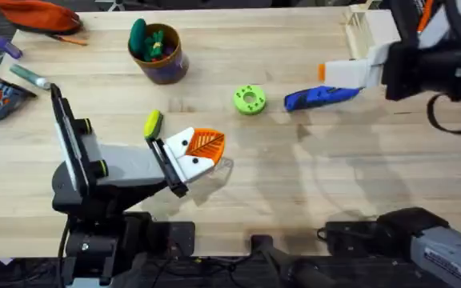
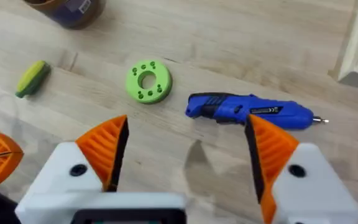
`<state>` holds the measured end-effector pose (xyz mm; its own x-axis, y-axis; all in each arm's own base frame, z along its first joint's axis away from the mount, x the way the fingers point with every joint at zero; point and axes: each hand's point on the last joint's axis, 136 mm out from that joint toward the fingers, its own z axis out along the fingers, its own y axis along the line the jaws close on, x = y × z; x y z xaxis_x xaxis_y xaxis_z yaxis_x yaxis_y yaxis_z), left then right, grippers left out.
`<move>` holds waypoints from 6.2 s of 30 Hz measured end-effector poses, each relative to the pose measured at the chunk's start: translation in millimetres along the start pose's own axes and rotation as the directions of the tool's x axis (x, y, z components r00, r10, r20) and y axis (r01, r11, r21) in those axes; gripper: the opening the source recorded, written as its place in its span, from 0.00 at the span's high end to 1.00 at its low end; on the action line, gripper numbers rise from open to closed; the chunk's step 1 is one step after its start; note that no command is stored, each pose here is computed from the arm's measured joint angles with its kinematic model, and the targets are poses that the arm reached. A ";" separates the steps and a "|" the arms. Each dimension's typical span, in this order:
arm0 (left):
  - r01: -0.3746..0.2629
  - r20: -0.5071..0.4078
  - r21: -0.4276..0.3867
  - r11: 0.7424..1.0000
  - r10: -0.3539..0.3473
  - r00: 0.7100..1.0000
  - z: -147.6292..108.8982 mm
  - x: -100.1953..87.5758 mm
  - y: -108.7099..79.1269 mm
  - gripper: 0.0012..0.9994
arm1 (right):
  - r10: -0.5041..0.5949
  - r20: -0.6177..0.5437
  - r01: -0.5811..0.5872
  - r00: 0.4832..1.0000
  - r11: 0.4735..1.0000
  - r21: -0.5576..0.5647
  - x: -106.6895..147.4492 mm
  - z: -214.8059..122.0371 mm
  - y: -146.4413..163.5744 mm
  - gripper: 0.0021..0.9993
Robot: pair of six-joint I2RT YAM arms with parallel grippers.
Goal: Pick up the gripper from the table and insert it into the empty holder that is missing its gripper. Then pick up a screw, insert it into the mounting hole, and use the screwdriver to tighten it. Finally, clean up the table by picking up the vegetable and placing it into the bucket.
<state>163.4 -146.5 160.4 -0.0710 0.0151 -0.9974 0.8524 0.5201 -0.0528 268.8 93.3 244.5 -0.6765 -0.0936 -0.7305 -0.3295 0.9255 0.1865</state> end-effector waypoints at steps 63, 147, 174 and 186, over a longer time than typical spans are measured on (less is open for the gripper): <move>0.052 -0.347 -0.782 0.621 -0.504 0.791 -113.4 -109.9 59.1 0.01 | 0.057 -0.074 -0.057 0.996 0.998 0.011 9.9 20.4 -7.5 0.01; 0.009 -0.406 -0.863 0.506 -0.703 0.584 -29.4 -112.1 293.4 0.97 | 0.058 -0.076 -0.057 0.995 0.998 0.012 10.5 20.5 -7.5 0.01; 0.054 -0.442 -0.861 0.505 -0.797 0.411 38.4 4.8 327.6 0.06 | 0.058 -0.075 -0.057 0.995 0.998 0.012 10.3 20.5 -7.5 0.01; 0.035 -0.446 -0.845 0.533 -0.739 0.505 23.9 -68.6 290.2 0.01 | 0.058 -0.075 -0.057 0.995 0.998 0.012 10.3 20.5 -7.5 0.01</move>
<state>428.0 -17.0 212.3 -0.8969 0.0035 -0.4422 0.0140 0.9997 -0.0206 277.8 92.9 222.2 -0.7420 -0.0673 -0.6670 -0.2827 0.9336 0.2203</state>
